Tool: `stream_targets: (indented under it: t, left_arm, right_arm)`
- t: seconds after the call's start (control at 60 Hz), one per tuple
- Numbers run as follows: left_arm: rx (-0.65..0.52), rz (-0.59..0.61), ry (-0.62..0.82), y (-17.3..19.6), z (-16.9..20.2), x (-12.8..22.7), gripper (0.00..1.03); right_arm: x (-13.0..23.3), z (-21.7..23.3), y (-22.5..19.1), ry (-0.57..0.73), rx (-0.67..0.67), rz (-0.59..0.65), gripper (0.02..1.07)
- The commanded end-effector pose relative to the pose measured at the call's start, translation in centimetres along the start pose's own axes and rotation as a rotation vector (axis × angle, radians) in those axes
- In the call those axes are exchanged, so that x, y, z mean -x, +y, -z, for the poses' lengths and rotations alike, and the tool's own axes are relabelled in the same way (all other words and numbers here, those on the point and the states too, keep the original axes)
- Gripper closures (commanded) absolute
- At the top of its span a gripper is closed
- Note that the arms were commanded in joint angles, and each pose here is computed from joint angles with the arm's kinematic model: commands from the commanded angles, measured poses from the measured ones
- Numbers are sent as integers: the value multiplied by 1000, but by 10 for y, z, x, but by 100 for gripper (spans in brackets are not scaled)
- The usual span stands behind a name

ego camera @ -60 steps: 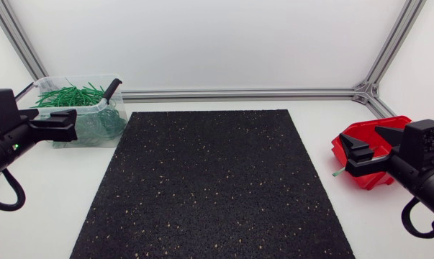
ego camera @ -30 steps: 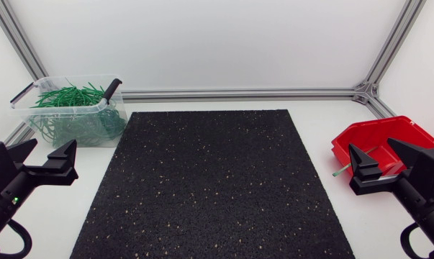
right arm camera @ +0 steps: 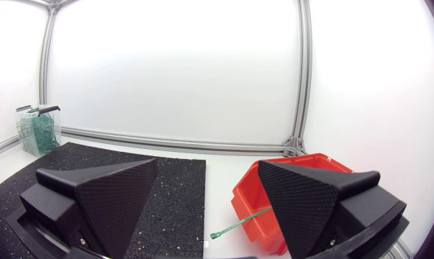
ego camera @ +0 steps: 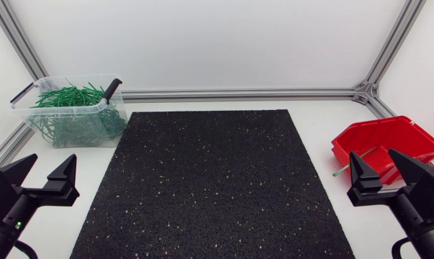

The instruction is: Take a green cable tie from the red box, thread the tail through the head to close it, then place it in the transparent bin on the left.

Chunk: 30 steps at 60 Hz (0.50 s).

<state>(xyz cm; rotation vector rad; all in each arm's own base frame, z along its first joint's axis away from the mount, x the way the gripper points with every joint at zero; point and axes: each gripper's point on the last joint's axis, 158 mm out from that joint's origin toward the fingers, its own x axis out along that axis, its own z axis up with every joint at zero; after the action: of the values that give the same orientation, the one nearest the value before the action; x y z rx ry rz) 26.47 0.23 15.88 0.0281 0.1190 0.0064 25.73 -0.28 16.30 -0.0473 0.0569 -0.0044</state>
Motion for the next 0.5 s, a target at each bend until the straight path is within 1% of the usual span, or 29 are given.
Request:
stream_targets:
  t: [0.0, 0.3, 0.483]
  left_arm:
    - [19, 13, 7, -3, 13, 2, 4]
    - [28, 22, -22, -6, 28, 6, 4]
    - [28, 22, -22, -6, 28, 6, 4]
  right_arm:
    - [1, 13, 1, 10, -36, 1, 6]
    - [2, 14, 2, 0, -47, 4, 6]
    - [2, 14, 2, 0, -47, 4, 6]
